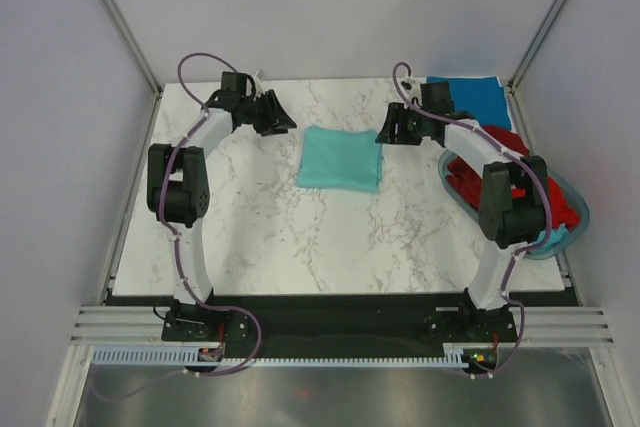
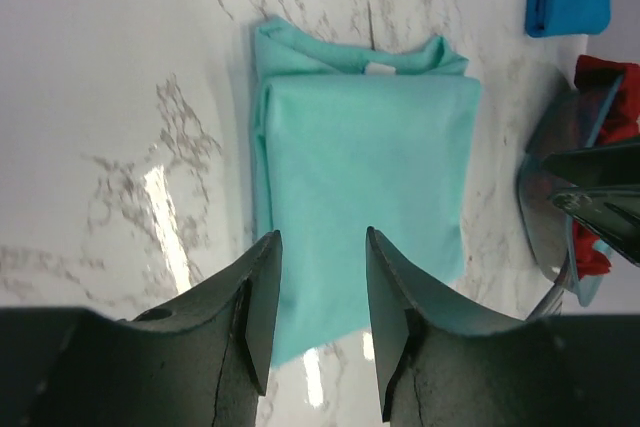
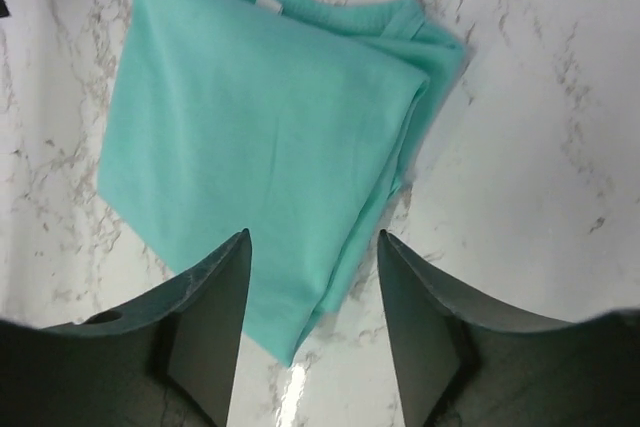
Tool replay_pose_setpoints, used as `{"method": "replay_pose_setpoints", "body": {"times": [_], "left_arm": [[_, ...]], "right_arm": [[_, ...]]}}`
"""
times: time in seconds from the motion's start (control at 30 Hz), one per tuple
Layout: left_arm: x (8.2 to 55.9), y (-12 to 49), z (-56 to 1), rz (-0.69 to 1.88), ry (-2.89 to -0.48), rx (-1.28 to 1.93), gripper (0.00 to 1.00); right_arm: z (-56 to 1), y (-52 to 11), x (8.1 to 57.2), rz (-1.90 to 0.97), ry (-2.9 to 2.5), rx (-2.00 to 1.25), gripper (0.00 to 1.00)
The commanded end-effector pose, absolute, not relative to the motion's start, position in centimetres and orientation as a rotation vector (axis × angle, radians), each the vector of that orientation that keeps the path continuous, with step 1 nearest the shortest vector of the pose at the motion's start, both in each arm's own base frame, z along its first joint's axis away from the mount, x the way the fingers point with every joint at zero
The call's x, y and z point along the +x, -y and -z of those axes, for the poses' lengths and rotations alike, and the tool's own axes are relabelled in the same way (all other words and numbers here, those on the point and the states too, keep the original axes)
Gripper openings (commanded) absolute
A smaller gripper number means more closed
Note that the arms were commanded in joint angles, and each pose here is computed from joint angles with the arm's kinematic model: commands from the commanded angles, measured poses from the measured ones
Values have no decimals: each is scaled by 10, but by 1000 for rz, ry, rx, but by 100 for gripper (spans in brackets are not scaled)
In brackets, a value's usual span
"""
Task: Fold and stack the t-shirts
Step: Fold the tshirt
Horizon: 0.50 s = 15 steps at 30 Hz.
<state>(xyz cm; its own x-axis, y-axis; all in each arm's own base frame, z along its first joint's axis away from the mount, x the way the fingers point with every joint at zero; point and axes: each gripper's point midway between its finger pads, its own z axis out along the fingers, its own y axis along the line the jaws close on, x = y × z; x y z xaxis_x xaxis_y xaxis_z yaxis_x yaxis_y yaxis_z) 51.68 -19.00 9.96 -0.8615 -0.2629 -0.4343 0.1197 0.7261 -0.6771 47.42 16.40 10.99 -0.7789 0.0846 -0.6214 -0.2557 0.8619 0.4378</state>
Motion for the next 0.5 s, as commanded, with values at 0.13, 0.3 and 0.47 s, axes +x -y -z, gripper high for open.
{"method": "replay_pose_setpoints", "body": {"times": [0.13, 0.3, 0.47], "left_arm": [[458, 214, -136, 983, -2409, -38, 46], [432, 247, -102, 982, -2501, 24, 45], [427, 262, -82, 946, -2546, 32, 45]], "right_arm": [[-101, -184, 421, -825, -2451, -182, 35], [-105, -223, 398, -984, -2444, -291, 34], [-103, -259, 392, -1157, -2444, -374, 28]]}}
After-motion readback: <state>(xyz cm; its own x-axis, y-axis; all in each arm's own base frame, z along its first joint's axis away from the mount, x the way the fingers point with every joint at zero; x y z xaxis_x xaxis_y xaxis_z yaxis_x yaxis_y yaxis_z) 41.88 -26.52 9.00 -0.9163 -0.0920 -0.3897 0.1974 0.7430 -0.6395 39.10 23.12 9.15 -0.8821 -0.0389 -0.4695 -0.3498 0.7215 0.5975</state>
